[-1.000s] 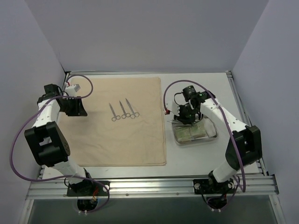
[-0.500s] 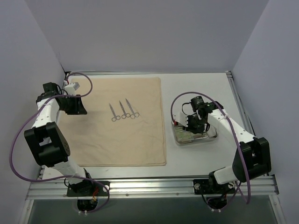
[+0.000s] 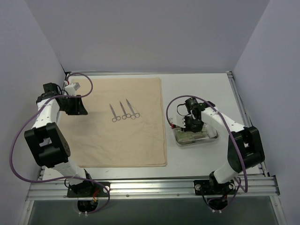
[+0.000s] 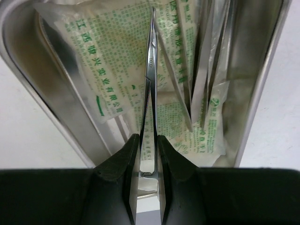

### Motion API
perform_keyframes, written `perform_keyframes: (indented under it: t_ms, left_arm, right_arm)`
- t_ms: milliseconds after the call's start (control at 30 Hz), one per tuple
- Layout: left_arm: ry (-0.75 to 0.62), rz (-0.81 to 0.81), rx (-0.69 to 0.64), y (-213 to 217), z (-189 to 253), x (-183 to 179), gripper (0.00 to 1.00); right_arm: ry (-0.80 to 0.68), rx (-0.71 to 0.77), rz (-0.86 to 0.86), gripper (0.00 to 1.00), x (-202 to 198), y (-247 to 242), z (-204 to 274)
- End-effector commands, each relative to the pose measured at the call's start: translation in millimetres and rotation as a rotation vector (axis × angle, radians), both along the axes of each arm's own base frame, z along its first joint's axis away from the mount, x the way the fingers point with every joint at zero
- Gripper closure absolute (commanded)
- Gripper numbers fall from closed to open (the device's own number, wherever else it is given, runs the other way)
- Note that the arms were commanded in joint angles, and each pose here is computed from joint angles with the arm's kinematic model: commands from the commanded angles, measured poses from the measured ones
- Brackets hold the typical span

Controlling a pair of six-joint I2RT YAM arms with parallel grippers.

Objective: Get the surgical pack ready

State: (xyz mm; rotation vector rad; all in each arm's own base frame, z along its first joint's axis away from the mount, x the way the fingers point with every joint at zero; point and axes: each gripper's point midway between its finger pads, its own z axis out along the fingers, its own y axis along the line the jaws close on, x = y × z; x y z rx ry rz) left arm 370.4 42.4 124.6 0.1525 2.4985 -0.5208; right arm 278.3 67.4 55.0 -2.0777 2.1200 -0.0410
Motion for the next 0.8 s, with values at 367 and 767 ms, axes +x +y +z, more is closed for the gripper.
perform_keyframes:
  t_ms: [367,767]
  left_arm:
    - [-0.058,-0.011,0.02,5,18,9,0.57]
    - [-0.066,-0.01,0.04,8,20,8,0.56]
  right_arm:
    - [-0.033,-0.086,0.044,1.0,9,-15,-14]
    - [-0.099,-0.099,-0.014,0.59,20,-18,1]
